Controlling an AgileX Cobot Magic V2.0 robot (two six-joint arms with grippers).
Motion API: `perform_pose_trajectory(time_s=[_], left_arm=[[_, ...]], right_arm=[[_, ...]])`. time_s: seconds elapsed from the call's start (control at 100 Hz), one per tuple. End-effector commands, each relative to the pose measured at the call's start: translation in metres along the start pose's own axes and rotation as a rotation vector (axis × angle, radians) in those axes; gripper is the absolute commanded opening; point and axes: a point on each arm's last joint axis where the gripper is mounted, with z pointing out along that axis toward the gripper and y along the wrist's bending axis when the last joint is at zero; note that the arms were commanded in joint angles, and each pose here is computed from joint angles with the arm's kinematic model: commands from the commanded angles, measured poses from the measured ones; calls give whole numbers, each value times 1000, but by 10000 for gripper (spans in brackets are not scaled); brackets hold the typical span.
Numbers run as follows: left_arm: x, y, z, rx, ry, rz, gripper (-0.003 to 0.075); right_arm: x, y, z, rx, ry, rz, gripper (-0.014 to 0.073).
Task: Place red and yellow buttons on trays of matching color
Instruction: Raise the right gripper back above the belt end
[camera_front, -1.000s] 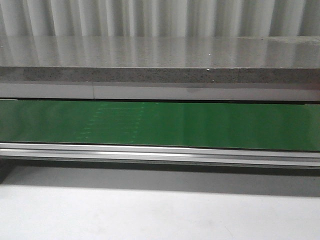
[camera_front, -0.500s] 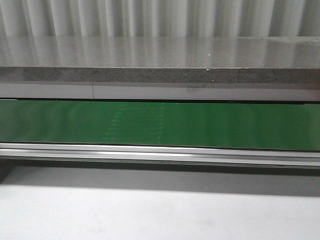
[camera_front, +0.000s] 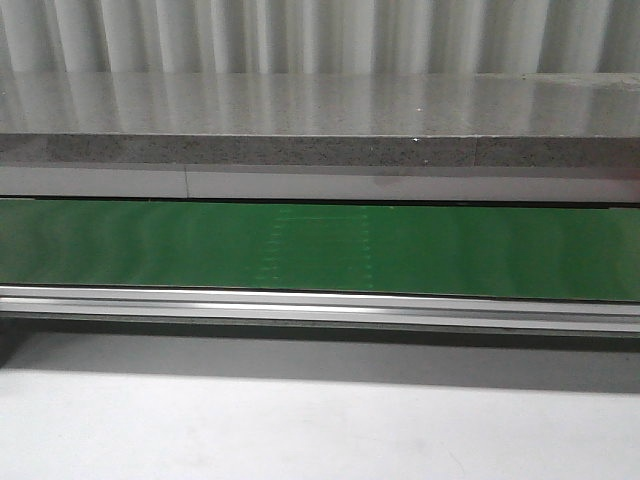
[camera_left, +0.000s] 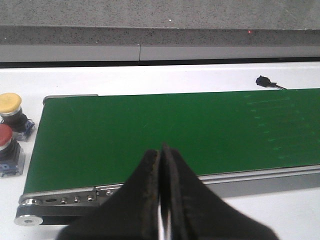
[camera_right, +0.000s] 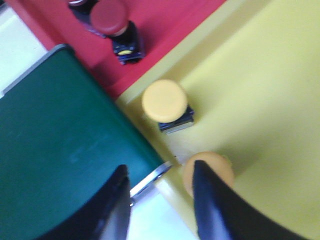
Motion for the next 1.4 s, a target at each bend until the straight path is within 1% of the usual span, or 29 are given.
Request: perform_pose_trajectory(time_s=[0.0,0.05,0.08,0.12,0.27,0.35,0.53,0.67,0.79,0.91,1.06,1.27,1.39], left_arm=[[-15,-2,-4,13,-98,-6,-20],[-15,-2,-4,13,-98,-6,-20],[-15,-2,-4,13,-98,-6,-20],[-15,-2,-4,13,-98,-6,-20],[-15,-2,-4,13,-98,-6,-20],[-15,-2,-4,13,-98,-6,-20],[-15,-2,-4,13,-98,-6,-20],[-15,-2,-4,13,-98,-6,-20],[-15,-2,-4,13,-98,-6,-20],[-15,-2,-4,13,-98,-6,-20],[-15,-2,-4,13,-98,-6,-20],[-15,-2,-4,13,-98,-6,-20],[-15,-2,-4,13,-103,-6,-20]], right_arm=[[-5,13,-10,-58,-63,-59,90],[-3,20,-11,-84,-56,-99,-31],[-1,24,-13,-98,-54,-123,-73],[1,29,-15,-118,-49,-157,-62],[10,45,-27,-196,-57,-247,-65],[16,53,-35,-246,-74,-343,-65],[28,67,-59,-361,-134,-511,-65],[40,71,-78,-456,-205,-626,-65],[55,68,-90,-540,-274,-703,-65],[70,60,-99,-606,-322,-729,-65],[82,44,-112,-666,-396,-725,-65],[93,19,-128,-703,-490,-697,-65],[96,12,-134,-713,-518,-688,-65]])
